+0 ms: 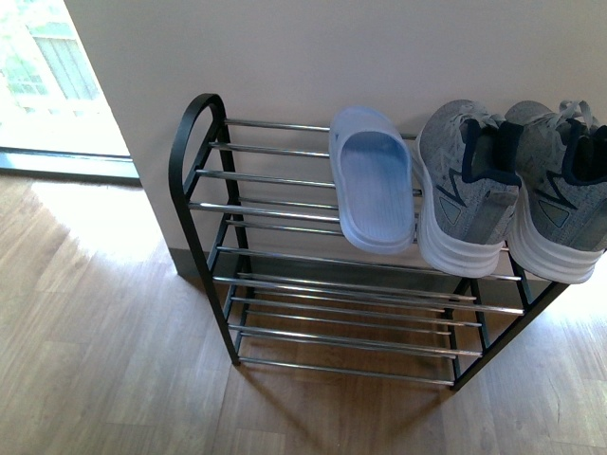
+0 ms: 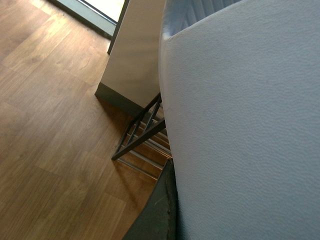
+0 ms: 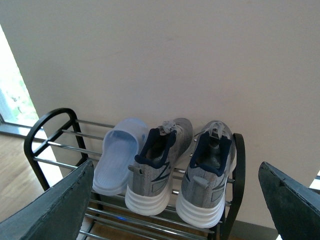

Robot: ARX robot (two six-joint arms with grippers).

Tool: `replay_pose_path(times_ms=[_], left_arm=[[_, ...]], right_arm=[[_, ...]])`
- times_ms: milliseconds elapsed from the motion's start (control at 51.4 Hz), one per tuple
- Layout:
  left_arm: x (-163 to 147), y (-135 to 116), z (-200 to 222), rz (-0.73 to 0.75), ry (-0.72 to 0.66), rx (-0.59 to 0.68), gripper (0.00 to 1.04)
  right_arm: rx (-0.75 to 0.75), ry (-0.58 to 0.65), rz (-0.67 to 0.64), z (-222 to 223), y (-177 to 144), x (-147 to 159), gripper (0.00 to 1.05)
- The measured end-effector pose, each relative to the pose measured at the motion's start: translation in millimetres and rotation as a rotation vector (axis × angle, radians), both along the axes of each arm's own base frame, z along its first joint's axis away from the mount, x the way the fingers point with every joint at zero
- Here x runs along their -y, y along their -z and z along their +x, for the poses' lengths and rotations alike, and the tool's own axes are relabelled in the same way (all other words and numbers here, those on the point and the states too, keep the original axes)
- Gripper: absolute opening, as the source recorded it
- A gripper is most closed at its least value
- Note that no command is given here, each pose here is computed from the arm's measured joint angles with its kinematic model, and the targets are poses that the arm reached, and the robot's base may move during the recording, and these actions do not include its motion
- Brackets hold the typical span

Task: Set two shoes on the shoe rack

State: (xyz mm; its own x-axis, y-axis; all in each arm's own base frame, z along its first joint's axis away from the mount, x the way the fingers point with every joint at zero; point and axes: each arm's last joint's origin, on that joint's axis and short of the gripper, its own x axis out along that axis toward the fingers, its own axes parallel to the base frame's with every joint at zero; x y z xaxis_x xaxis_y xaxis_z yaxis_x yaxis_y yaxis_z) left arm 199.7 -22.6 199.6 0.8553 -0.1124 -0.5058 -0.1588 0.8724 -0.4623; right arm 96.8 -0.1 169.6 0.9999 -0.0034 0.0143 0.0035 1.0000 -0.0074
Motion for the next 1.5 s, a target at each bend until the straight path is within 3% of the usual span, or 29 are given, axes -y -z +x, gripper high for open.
replay_pose_path(times_ms=[214, 447, 700, 992, 1498], left_arm=[[19.3, 29.4, 74.8, 0.08, 0.125, -0.217, 0.02], [44.4, 50.3, 130.0, 0.215, 0.308, -0.297, 0.02], [60.4, 57.0, 179.0, 0.302, 0.416, -0.314, 0.02], [107.9, 62.2, 240.5, 0.425, 0.585, -0.285, 0.02], [115.3, 89.7, 267.8, 0.528, 0.609, -0.294, 0.02]], right_arm=[[0.0, 0.0, 0.0, 0.0, 0.1, 0.0, 0.95], [0.0, 0.0, 0.0, 0.0, 0.0, 0.0, 0.95], [0.0, 0.0, 0.0, 0.0, 0.0, 0.0, 0.95], [0.0, 0.0, 0.0, 0.0, 0.0, 0.0, 0.95], [0.0, 0.0, 0.0, 0.0, 0.0, 0.0, 0.95]])
